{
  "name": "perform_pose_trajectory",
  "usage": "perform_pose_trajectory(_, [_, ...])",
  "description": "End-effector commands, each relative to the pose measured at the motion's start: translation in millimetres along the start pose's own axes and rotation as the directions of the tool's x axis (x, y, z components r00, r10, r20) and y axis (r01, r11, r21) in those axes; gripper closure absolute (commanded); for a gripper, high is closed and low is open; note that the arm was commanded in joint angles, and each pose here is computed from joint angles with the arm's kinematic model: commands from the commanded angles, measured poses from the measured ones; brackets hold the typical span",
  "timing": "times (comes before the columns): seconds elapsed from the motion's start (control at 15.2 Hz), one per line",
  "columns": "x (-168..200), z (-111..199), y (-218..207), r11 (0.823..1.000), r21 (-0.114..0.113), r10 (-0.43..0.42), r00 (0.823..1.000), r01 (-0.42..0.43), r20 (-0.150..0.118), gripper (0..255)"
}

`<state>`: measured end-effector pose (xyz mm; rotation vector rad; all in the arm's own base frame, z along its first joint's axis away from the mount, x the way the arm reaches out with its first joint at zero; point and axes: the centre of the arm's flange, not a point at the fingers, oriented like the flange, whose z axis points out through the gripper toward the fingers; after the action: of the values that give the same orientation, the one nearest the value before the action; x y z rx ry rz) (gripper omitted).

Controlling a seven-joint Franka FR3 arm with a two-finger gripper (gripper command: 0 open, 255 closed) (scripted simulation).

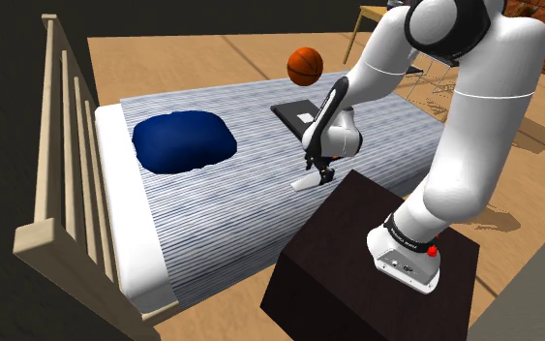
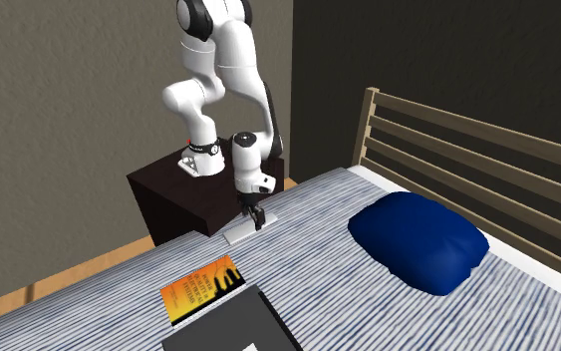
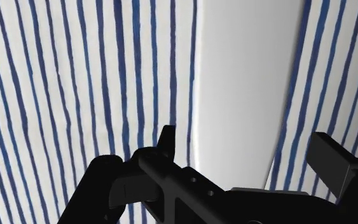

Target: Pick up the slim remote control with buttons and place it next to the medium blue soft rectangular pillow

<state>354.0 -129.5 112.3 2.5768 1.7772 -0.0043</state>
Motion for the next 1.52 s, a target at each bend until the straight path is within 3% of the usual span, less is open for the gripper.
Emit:
perform_pose_trajectory(0.0, [1,11,-1,1.000,0.000,-0.001,1.000,0.001,-0.001,0])
perform_pose_trajectory(0.2, [1,25,-1,1.000,0.000,-0.001,1.000,0.001,-0.001,0])
perform_pose_trajectory(0.66, [1,25,-1,1.000,0.000,-0.001,1.000,0.001,-0.001,0])
perform_pose_trajectory(0.73, [1,25,-1,1.000,0.000,-0.001,1.000,0.001,-0.001,255])
perform_pose_trajectory(1.45, [1,14,-1,1.000,0.000,-0.001,1.000,0.001,-0.001,255])
